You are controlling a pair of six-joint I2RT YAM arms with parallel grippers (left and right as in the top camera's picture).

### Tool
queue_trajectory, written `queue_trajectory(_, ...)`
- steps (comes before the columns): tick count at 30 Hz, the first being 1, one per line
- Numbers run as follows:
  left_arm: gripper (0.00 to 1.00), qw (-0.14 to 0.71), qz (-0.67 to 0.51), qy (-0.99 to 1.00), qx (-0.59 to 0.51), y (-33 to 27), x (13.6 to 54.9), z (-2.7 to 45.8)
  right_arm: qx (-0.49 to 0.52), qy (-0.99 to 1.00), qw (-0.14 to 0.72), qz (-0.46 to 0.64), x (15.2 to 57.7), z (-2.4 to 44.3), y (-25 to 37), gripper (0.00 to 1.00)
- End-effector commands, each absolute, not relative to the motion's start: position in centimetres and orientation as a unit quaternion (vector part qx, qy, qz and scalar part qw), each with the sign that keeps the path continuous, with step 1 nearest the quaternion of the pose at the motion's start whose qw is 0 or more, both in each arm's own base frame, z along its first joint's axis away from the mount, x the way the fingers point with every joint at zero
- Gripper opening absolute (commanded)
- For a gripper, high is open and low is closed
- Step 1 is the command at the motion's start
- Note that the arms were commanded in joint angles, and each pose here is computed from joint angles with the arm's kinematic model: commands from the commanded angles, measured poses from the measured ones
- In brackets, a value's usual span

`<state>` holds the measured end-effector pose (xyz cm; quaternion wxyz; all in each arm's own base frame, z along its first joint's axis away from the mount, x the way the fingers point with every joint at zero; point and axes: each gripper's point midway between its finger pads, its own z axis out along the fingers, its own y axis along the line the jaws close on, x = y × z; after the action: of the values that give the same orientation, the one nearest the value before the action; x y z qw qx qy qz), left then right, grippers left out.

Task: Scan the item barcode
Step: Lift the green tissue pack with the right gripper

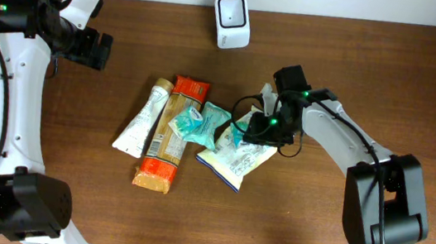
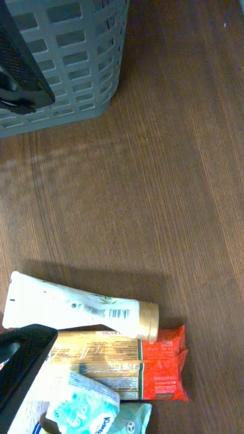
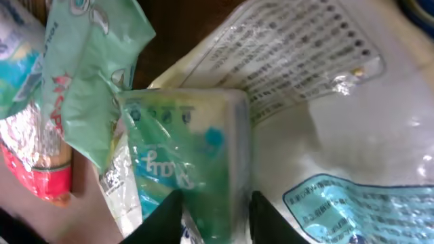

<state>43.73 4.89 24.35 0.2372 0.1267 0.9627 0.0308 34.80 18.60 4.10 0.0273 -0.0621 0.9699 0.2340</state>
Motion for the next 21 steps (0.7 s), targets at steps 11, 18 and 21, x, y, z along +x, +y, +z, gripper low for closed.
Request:
queue_trajectory(11,0.99,0.249,0.032,0.959,0.134,4.9,43.6,25.3,-0.059,0.948,0.022,0.313,34.4,8.2,20.8,0.04)
queue_trajectory(18,0.99,0.249,0.032,0.959,0.134,4.9,43.6,25.3,-0.110,0.823,0.056,0.554,34.5,18.1,21.7,0.04)
queue_trajectory(21,0.99,0.249,0.032,0.959,0.134,4.9,43.6,25.3,-0.115,0.756,0.078,0.639,35.1,21.7,20.2,0.04)
